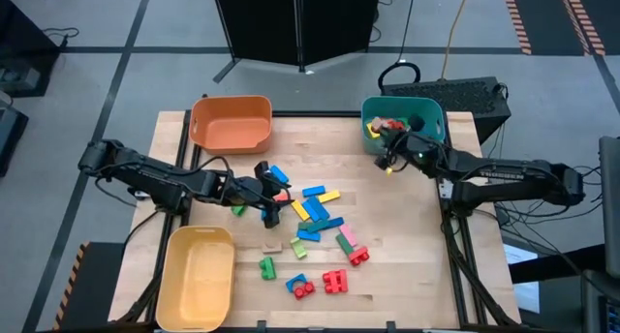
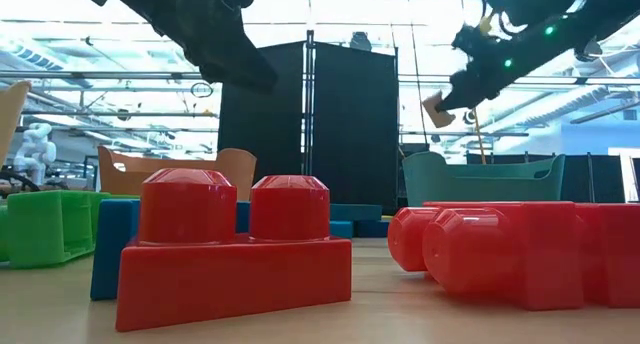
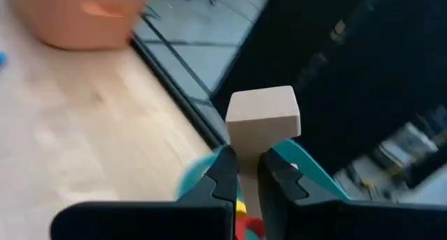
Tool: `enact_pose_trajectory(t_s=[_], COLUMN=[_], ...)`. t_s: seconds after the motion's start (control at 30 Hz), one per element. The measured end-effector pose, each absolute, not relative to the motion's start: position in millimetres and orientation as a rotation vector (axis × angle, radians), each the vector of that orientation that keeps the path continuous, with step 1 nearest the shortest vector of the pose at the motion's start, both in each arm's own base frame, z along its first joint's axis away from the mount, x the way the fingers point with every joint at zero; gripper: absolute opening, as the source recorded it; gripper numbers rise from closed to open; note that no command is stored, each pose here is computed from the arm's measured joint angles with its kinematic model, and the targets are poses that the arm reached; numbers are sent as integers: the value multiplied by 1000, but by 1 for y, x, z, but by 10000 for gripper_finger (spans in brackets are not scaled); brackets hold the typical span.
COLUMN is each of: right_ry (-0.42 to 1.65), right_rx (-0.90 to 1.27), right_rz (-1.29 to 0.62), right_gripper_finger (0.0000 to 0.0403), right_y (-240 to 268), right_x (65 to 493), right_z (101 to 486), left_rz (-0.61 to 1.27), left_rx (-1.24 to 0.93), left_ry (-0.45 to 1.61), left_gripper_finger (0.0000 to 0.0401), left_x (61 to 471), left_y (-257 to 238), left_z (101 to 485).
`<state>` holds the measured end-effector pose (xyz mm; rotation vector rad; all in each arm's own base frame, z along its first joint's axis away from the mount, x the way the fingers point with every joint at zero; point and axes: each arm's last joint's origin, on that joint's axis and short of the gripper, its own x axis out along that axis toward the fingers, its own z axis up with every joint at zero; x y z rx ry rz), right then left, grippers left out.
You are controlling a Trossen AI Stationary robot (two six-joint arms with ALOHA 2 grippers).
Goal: Sort blocks by size
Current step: Put the brown arch block into the blue bin
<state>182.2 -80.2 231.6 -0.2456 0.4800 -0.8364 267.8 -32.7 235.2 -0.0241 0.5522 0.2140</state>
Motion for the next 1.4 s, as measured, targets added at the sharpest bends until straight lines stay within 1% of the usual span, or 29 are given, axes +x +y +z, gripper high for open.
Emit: enact_pose_trajectory(t_s=[0.13, 0.23, 0.33, 0.5, 0.7, 0.87, 1.1, 1.2, 1.4], right_ry=[593, 605, 640, 677, 716, 710, 717, 723, 724], right_rx=[-164, -115, -81, -16, 77, 179, 204, 205, 225], right_rz=[-900, -964, -981, -949, -931, -868, -862, -861, -866], right_gripper_finger=[18, 18, 18, 18, 18, 18, 19, 27, 59], right_y=[-94, -105, -113, -129, -149, -161, -166, -165, -165], right_x=[176, 174, 172, 168, 158, 151, 147, 147, 147], right_z=[216, 213, 205, 196, 185, 178, 175, 175, 174], left_rz=[229, 234, 235, 212, 239, 227, 282, 309, 363], left_rx=[3, 36, 56, 82, 44, 18, 54, 52, 64], left_ry=[561, 573, 571, 493, 458, 443, 367, 312, 208], left_gripper_finger=[203, 203, 203, 203, 202, 202, 203, 202, 203], left_x=[268, 267, 267, 266, 260, 257, 256, 256, 256], left_y=[-29, -27, -25, -12, 22, 44, 66, 72, 80], left_z=[235, 234, 233, 219, 204, 203, 210, 215, 225])
